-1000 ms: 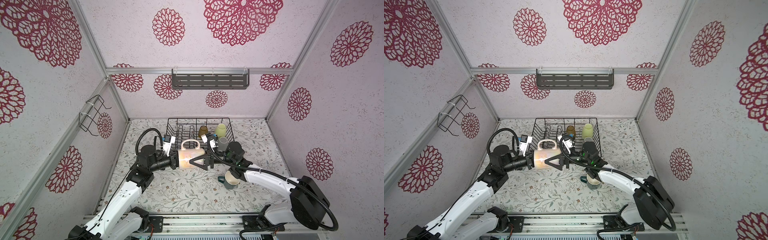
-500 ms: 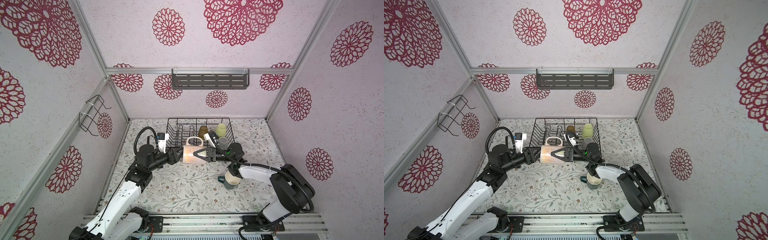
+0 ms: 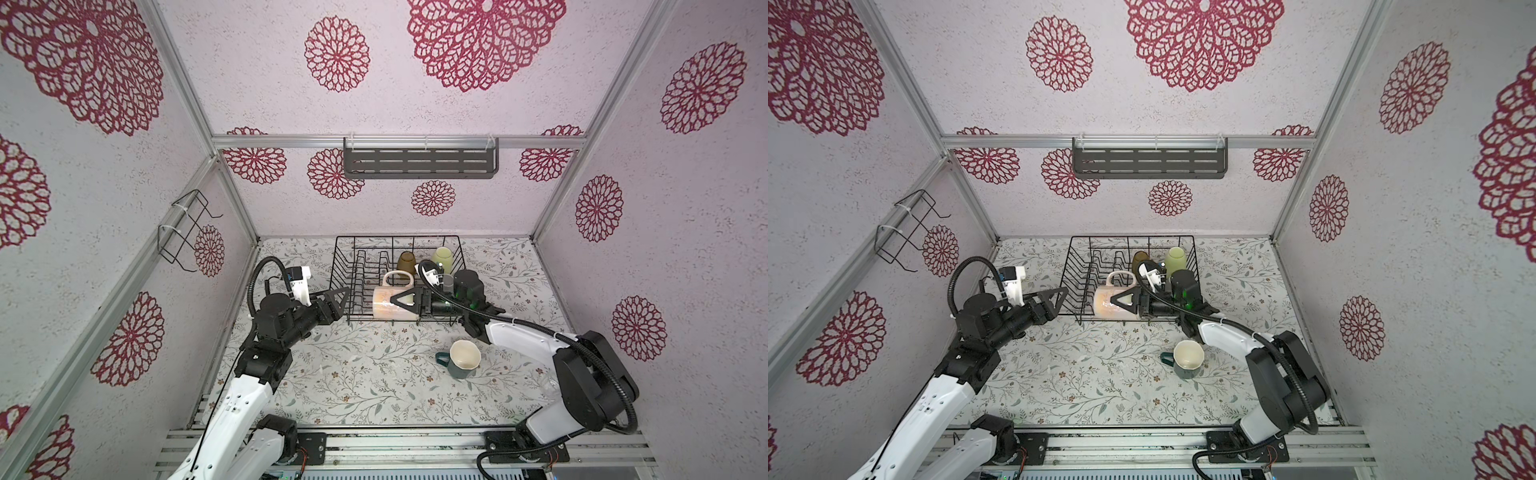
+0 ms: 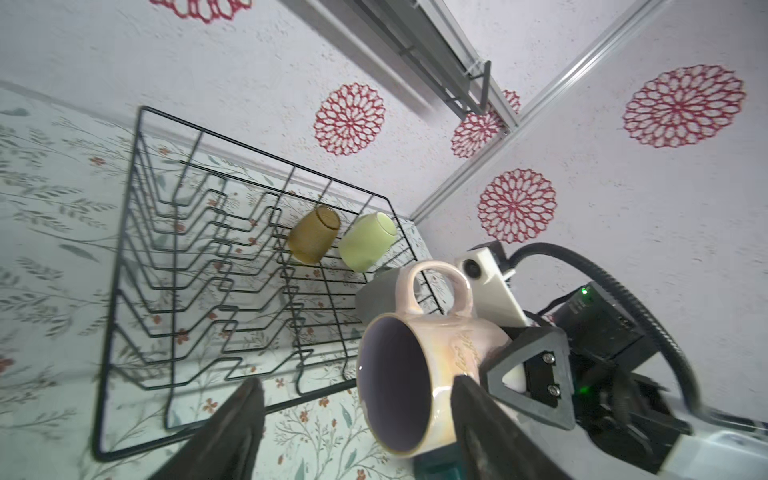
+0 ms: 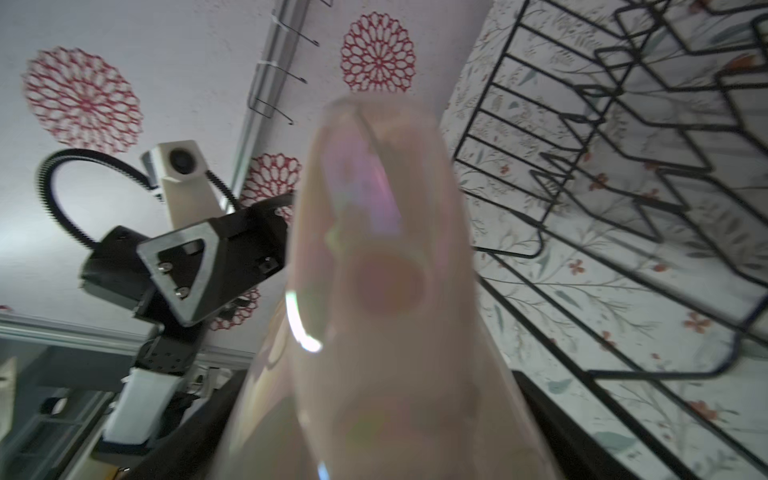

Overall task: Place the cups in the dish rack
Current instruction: 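Carry the pink mug over the rack with the right gripper while the left withdraws, then lower the pink mug upright into the rack with the right gripper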

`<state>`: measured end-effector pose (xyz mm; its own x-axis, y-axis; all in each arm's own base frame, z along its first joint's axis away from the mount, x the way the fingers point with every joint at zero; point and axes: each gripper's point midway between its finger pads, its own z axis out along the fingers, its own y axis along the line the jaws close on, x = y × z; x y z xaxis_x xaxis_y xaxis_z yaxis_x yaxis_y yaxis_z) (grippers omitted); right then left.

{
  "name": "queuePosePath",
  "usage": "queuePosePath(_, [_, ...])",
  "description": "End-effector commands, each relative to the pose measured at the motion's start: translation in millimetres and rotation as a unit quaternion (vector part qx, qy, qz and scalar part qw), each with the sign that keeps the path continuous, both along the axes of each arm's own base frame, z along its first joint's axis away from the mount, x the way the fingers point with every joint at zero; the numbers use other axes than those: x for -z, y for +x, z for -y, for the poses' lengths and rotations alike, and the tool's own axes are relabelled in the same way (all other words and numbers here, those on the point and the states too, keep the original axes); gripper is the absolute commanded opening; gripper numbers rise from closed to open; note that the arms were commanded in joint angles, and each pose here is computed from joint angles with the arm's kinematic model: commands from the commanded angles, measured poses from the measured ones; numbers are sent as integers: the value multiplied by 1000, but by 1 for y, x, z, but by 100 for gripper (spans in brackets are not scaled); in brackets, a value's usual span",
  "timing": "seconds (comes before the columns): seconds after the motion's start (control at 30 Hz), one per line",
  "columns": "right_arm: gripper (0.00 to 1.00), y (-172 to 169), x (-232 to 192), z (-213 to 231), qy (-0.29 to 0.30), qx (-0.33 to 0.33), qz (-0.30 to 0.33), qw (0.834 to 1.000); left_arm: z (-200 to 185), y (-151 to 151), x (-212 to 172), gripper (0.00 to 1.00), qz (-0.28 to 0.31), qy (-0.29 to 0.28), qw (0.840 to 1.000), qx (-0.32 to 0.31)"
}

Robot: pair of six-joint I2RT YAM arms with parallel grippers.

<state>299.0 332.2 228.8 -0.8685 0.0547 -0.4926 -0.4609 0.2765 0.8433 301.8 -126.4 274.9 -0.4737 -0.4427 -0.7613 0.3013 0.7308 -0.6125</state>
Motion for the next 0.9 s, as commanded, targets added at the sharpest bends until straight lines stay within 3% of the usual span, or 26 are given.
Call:
queuePosePath(0.0, [41, 12, -30, 17, -88, 20, 131, 987, -24, 1, 11, 79, -21, 33, 997, -62])
queuePosePath(0.13, [41, 30, -30, 29, -159, 49, 156, 974, -33, -1, 15, 83, -35, 50, 995, -84])
queuePosePath(0.3, [40, 54, -21, 48, -261, 84, 184, 944, -37, -1, 21, 86, -45, 57, 993, -91])
queuePosePath(0.53, [35, 81, -5, 57, -359, 84, 190, 910, -44, -2, 32, 91, -70, 78, 989, -108])
queuePosePath(0.87, [35, 115, 29, 67, -504, 79, 196, 838, -54, 1, 49, 94, -107, 106, 980, -130])
